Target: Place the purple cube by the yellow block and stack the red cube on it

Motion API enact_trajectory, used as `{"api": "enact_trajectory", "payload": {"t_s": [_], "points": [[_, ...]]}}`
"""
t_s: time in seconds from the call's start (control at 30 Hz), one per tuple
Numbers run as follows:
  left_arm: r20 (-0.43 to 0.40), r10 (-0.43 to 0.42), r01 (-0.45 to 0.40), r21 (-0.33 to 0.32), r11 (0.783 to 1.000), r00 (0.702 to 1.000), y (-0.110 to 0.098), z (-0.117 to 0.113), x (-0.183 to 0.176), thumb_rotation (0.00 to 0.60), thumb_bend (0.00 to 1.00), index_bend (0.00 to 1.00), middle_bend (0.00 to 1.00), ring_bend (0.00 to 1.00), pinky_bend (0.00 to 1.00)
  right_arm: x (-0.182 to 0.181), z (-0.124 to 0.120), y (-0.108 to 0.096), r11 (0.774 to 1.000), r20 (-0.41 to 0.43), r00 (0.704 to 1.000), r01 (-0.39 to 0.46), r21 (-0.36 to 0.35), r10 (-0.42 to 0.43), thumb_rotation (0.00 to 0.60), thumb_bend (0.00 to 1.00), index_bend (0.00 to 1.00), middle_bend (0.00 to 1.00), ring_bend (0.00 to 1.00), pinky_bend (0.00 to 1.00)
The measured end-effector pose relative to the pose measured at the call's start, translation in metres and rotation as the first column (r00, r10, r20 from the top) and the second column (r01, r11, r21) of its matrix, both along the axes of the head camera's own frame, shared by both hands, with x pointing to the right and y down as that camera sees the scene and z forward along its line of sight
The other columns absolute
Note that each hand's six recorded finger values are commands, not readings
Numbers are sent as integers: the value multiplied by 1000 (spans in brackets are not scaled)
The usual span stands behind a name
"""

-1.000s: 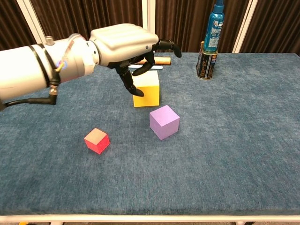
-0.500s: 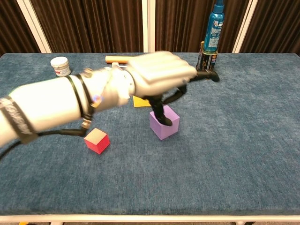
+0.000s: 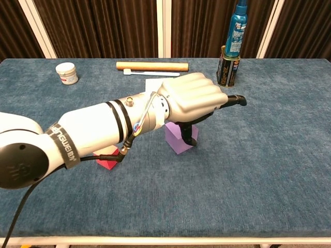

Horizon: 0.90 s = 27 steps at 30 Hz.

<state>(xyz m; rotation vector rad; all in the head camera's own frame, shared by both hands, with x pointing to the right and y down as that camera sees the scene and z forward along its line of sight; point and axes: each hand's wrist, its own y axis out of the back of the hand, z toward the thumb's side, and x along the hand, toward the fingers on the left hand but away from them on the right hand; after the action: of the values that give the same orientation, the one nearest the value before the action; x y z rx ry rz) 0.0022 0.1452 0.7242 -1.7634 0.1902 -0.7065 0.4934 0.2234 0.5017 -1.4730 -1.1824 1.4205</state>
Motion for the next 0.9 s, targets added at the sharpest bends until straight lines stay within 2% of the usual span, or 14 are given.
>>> {"api": "enact_trajectory", "payload": {"t_s": [0.13,0.43,0.63,0.9], "points": [[21,1,-2,58,998,1000,-5,1,-5,600,0,143,883,938,980,0,0,0,1000,0,1000,2,1,-2,600,243,0,66,0,64],[49,9,-15,129,991,999,-14,2,-21,600,0,143,883,937,980,-2,-1,0,1000,0,1000,6,4,-6,600,243,0,66,0,64],[71,10,-21,148,989,997,-16,7,-27,600,0,143,882,935,980,-4,-2,1,1000,0,1000,9,8,-9,600,242,0,66,0,64],[7,-33,32,152,988,999,-22,-9,-34,600,0,143,881,934,980,-6,-1,1,1000,0,1000,15,5,-15,600,242,0,66,0,64]]}}
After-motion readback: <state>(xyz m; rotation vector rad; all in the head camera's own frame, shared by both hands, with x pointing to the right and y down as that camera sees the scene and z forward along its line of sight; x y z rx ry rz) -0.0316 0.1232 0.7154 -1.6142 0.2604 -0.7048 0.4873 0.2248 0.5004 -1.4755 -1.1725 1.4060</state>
